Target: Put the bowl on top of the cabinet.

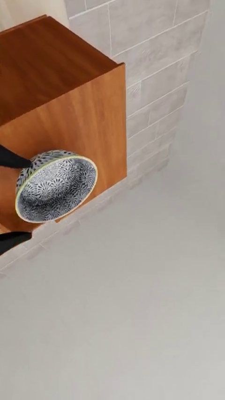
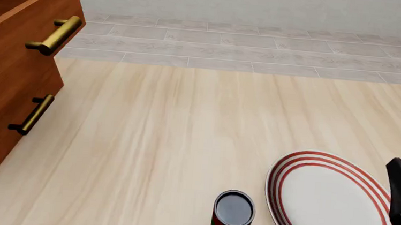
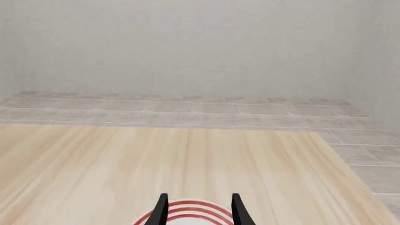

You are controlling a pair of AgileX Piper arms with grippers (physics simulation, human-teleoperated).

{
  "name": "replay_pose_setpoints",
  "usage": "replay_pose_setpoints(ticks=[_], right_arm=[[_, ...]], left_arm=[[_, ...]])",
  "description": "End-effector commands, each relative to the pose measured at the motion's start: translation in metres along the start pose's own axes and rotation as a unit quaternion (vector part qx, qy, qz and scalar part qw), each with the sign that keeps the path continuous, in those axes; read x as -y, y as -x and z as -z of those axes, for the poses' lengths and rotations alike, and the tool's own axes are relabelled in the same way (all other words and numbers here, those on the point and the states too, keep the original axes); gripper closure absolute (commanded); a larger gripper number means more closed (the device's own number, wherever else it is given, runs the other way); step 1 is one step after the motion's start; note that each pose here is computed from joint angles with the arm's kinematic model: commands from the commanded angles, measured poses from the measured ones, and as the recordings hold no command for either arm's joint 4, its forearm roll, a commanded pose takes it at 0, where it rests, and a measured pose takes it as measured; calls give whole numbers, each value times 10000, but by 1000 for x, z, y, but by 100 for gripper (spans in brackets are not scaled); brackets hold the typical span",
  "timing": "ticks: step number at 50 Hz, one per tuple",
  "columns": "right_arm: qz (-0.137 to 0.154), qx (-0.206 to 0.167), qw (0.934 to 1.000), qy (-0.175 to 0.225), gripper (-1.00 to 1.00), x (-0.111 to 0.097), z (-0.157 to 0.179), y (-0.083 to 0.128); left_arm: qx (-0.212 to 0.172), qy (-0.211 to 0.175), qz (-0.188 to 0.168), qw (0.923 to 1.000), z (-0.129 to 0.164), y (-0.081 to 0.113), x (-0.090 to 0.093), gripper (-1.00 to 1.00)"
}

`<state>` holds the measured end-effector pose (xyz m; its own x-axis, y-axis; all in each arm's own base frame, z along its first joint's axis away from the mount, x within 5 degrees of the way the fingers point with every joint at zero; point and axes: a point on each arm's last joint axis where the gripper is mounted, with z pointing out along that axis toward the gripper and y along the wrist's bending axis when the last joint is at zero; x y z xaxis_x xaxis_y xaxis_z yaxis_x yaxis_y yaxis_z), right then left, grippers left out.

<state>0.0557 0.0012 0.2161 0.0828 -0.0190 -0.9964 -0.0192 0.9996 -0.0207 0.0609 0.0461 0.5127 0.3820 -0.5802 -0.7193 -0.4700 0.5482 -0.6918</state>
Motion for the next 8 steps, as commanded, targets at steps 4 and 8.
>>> replay_pose_setpoints(ticks=[4, 8], right_arm=[[-12, 17, 10000, 3, -100, 0, 0, 0], [-21, 26, 10000, -2, -100, 0, 0, 0]], left_arm=[[474, -447, 77, 9978, 72, -2, -2, -100], [693, -462, 148, 9964, 85, -6, -5, -100]])
